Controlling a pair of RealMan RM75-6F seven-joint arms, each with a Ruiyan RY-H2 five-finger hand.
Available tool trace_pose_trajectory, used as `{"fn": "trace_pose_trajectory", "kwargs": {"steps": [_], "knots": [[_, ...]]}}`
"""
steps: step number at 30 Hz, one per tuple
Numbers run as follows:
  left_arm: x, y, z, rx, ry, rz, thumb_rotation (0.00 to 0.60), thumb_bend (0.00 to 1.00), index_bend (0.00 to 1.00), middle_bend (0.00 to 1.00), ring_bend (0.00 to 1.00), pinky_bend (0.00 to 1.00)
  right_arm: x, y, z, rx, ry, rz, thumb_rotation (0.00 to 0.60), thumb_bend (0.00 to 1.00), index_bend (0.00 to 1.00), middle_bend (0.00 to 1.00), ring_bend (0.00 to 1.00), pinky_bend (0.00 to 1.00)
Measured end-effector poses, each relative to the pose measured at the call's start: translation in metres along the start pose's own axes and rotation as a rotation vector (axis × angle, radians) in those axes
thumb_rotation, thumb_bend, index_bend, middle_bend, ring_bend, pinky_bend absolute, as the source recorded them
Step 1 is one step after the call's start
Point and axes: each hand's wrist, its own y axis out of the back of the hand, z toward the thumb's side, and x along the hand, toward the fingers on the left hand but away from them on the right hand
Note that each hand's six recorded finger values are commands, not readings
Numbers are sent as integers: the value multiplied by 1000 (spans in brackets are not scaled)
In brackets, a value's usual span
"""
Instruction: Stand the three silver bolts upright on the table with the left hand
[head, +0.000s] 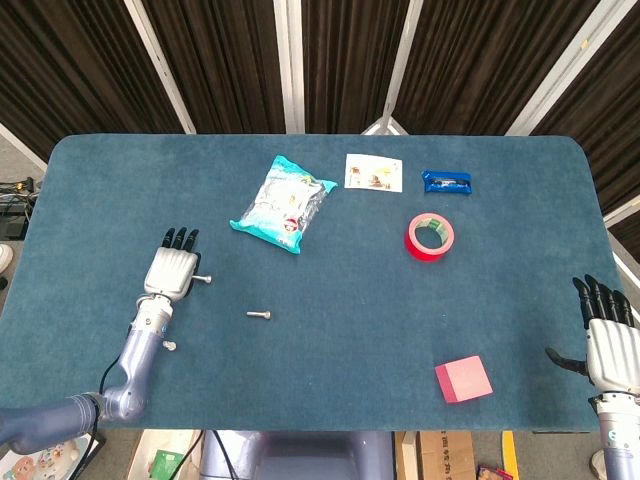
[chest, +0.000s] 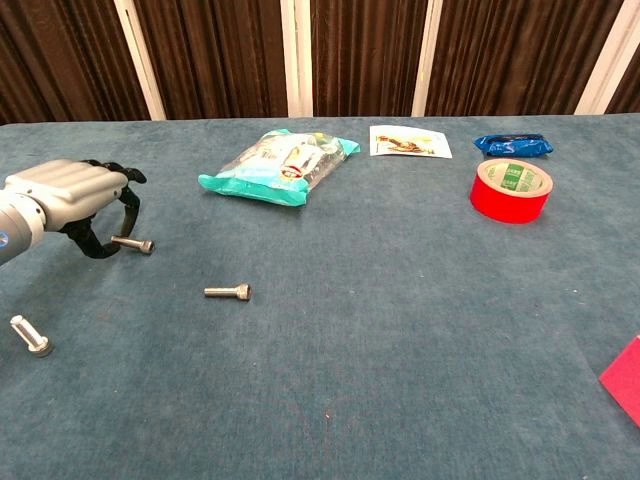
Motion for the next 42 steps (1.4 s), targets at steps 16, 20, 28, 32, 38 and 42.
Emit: {"fn": "trace_pose_trajectory", "kwargs": {"steps": [16, 20, 28, 32, 38, 42], "knots": [[-12, 19, 1, 172, -26, 76, 600, 541, 556, 44, 0, 0, 1, 2, 0, -8, -3, -5, 600, 0, 1, 0, 0, 0], [-14, 22, 0, 247, -29, 98, 600, 541, 556, 44, 0, 0, 1, 2, -1, -11, -5, -3, 600, 0, 1, 0, 0, 0], [-18, 27, 1, 499, -44, 176, 600, 540, 558, 44, 0, 0, 1, 2, -1, -13, -6, -4, 600, 0, 1, 0, 0, 0], [-17, 26, 0, 560, -41, 187, 600, 540, 561, 44, 0, 0, 1, 2, -1, -17, -7, -3, 600, 0, 1, 0, 0, 0], [-14, 20, -1, 649, -54, 167, 600, 540, 560, 44, 0, 0, 0, 2, -1, -26, -14, -5, 600, 0, 1, 0, 0, 0], [-10, 19, -2, 674, -54, 170, 600, 540, 559, 44, 0, 0, 0, 3, -2, -22, -15, -8, 600, 0, 1, 0, 0, 0]]}}
